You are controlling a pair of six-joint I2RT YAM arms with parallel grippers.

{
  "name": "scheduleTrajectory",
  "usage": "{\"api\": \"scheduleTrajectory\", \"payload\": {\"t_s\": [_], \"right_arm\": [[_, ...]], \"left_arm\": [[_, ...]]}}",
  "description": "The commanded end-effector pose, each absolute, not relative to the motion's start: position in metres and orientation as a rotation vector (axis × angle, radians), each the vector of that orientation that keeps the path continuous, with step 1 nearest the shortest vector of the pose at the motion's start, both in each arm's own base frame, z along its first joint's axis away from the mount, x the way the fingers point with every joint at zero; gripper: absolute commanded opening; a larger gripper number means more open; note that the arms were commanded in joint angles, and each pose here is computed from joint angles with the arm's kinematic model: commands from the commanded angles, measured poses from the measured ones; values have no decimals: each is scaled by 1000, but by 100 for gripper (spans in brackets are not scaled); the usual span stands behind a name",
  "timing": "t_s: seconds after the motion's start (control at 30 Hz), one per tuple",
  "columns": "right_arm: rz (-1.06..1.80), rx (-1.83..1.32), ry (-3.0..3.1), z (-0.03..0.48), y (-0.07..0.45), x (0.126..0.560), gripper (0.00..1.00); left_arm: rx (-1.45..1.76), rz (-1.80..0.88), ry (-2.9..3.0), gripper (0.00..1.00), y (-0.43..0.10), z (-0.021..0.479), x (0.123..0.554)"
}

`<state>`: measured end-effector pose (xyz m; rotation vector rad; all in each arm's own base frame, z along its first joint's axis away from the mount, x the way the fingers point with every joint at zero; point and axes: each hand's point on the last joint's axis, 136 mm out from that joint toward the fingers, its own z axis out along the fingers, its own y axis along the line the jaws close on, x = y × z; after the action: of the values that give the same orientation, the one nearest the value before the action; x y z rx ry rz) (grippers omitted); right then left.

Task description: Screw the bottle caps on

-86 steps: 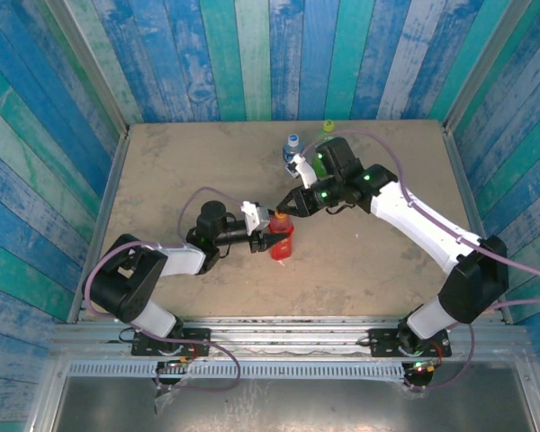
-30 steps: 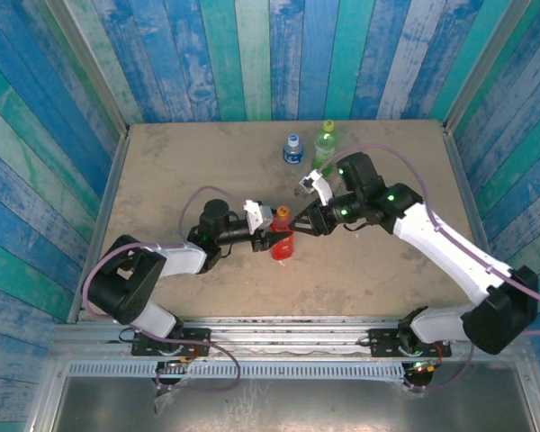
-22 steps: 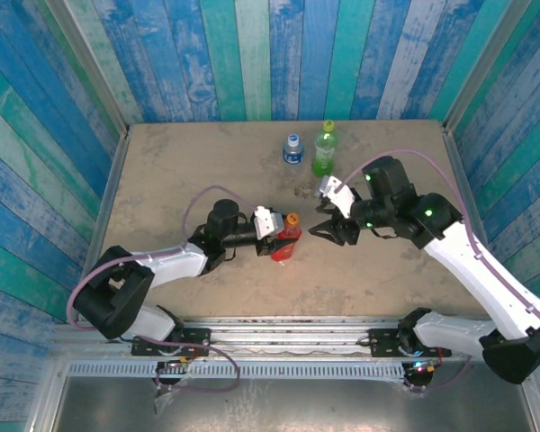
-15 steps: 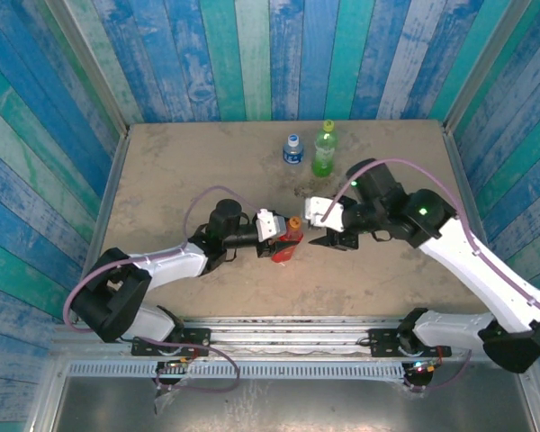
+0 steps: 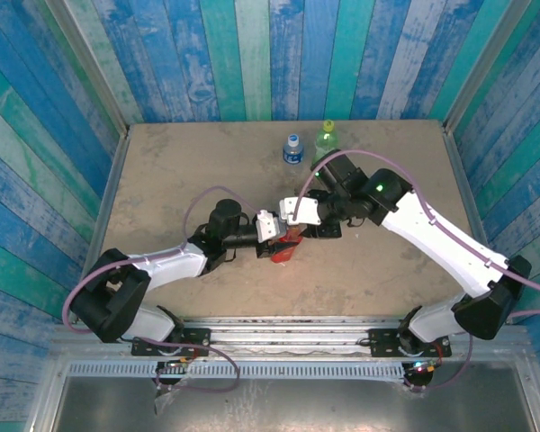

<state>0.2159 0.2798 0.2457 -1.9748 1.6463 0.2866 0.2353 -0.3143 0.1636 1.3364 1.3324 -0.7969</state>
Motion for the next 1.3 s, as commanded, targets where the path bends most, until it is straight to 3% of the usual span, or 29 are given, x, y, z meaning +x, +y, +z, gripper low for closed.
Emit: {"api": "scheduleTrajectory", "payload": {"t_s": [0.0,0.6,0.9,1.13,1.27], "right_arm": [[287,-1996,1659,243,283,217,49],[321,-1999,1774,230,288,222,34],[369,-1871,1968,223,288,220,21],[208,-1198,2408,202,285,242,10],[276,-746,2605,195,290,232,4]], "left_arm": [[1368,-822,1367,57,-310,155,223],[1379,-831,1338,57,-309,159,217],[1291,-764,1362,58,-305,167,233],[1167,-633,1398,57,-297,170,259],[1159,-611,1404,57,-295,169,262]]}}
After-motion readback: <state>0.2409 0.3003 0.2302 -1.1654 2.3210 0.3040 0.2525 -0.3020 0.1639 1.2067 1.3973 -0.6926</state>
